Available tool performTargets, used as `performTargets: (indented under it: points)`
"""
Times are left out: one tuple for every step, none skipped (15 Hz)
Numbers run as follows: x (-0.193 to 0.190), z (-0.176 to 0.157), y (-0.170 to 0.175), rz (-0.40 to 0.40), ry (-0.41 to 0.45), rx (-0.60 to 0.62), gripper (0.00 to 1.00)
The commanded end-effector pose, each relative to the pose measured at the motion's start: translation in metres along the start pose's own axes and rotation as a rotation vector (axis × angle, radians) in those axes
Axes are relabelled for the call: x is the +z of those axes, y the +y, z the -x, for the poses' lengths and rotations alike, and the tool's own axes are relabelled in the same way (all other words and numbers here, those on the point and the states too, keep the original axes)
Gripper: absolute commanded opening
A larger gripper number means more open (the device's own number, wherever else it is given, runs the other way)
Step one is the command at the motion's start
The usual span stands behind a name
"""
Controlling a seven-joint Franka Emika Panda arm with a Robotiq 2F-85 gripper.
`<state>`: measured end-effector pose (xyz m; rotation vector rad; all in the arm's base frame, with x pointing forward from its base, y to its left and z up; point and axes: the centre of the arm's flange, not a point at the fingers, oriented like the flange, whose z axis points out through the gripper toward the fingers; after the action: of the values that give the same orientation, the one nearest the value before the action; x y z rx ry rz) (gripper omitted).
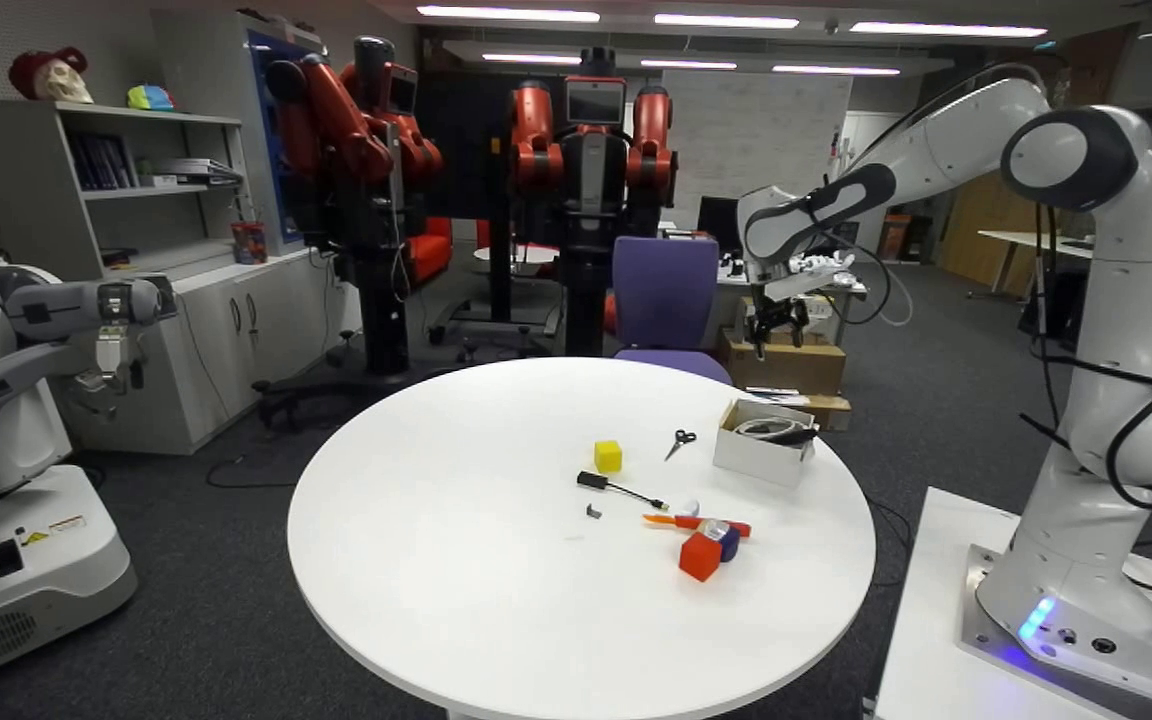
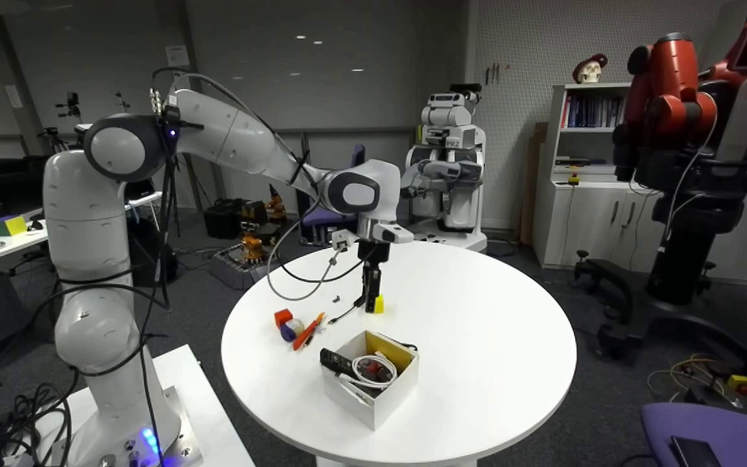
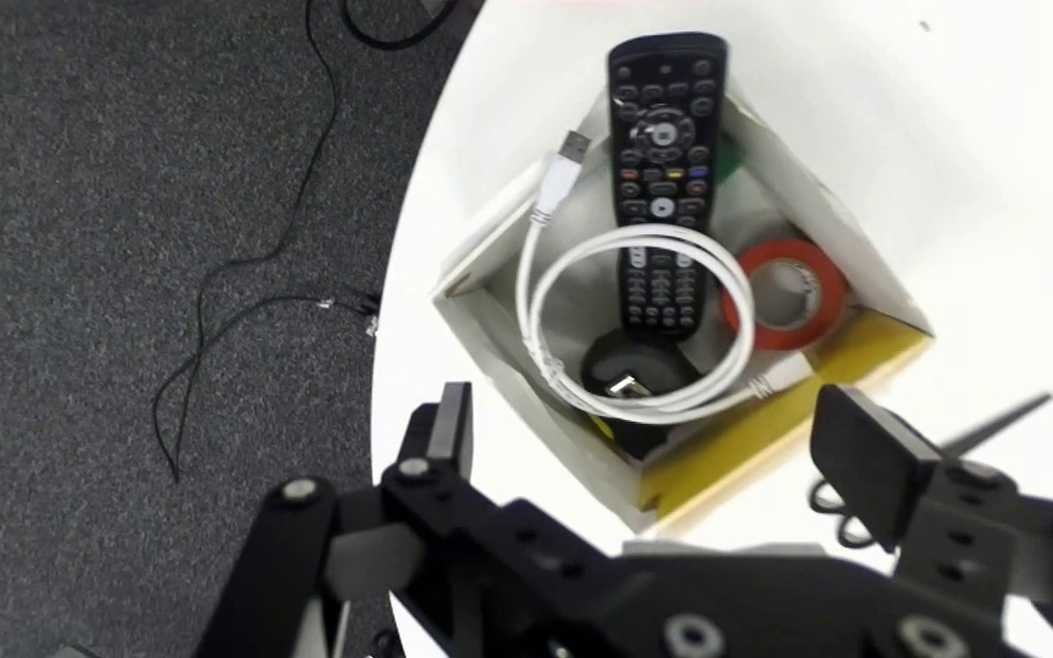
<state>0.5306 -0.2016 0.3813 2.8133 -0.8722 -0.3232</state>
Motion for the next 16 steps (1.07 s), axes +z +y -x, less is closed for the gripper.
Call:
performTargets:
  points:
    - [-0.042, 0.019, -0.060, -0.057, 0.050, 0.071, 1.00]
    - [-0.051, 0.026, -0.082, -0.079, 0.055, 0.103, 1.00]
    - [-0.056, 0.032, -0.103, -0.097, 0.065, 0.119, 1.00]
    - [-0.062, 0.040, -0.124, -0.110, 0.060, 0.145, 1.00]
    - [-0.068, 0.047, -0.147, -0.125, 0.080, 0.163, 1.00]
    - [-0.073, 0.052, -0.165, -0.129, 0.102, 0.186, 1.00]
    - [-0.080, 0.054, -0.181, -0.135, 0.124, 0.205, 1.00]
    - [-0.089, 0.056, -0.191, -0.134, 0.147, 0.221, 1.00]
    - [-0.073, 0.065, -0.175, -0.127, 0.111, 0.177, 1.00]
    - [-0.078, 0.069, -0.186, -0.134, 0.121, 0.189, 1.00]
    - [-0.080, 0.069, -0.191, -0.136, 0.126, 0.194, 1.00]
    - [-0.081, 0.068, -0.193, -0.138, 0.127, 0.195, 1.00]
    - [-0.081, 0.066, -0.192, -0.137, 0.127, 0.198, 1.00]
    - [-0.080, 0.064, -0.191, -0.137, 0.126, 0.202, 1.00]
    - [-0.079, 0.063, -0.189, -0.136, 0.125, 0.206, 1.00]
    - [-0.079, 0.062, -0.189, -0.135, 0.124, 0.207, 1.00]
